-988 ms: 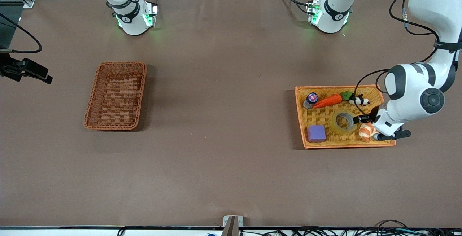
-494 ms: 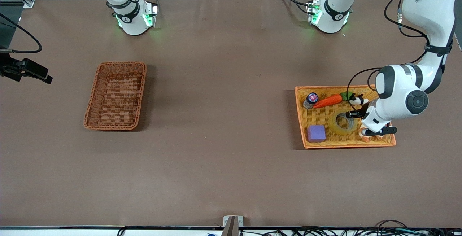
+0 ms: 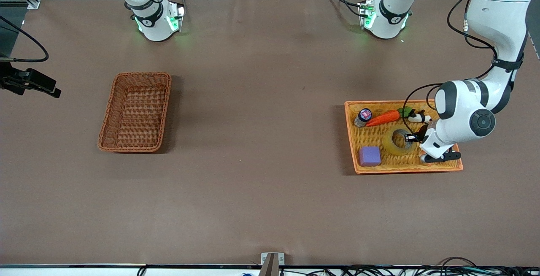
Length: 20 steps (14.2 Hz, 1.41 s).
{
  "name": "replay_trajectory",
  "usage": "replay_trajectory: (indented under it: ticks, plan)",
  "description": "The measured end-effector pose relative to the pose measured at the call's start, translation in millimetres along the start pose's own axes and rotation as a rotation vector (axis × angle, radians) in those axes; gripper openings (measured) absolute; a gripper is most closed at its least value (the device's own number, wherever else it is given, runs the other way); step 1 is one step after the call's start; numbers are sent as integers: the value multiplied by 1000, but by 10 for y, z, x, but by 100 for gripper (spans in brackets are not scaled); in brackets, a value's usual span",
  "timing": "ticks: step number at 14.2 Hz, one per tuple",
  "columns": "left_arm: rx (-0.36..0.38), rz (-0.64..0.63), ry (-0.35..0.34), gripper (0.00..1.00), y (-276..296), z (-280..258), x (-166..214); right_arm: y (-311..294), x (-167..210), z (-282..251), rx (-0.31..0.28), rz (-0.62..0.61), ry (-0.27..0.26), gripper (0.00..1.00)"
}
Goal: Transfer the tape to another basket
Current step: 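Grasp the tape roll and carry it toward the table middle, then set the tape roll on the table and open the left gripper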
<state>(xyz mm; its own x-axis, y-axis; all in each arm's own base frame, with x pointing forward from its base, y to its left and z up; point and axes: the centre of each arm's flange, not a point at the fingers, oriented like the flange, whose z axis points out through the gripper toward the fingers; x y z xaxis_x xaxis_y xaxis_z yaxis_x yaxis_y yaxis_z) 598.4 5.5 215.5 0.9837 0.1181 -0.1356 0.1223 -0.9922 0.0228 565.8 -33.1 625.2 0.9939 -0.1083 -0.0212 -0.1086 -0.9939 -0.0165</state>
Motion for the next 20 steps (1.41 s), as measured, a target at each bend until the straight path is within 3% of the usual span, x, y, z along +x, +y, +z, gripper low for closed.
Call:
replay_trajectory:
  ticks: [4,9,15,20]
  plan:
    - [-19,27,51,22,414,-685,97,24,1,0,0,3,0,100]
    - [-70,-13,45,22,1901,-1548,-185,29,1,-1,0,3,0,100]
    - [-87,-159,-41,22,4036,-853,-875,32,2,-2,0,3,1,100]
    - [-119,-212,-18,22,4896,-87,-1110,32,3,-2,0,2,1,100]
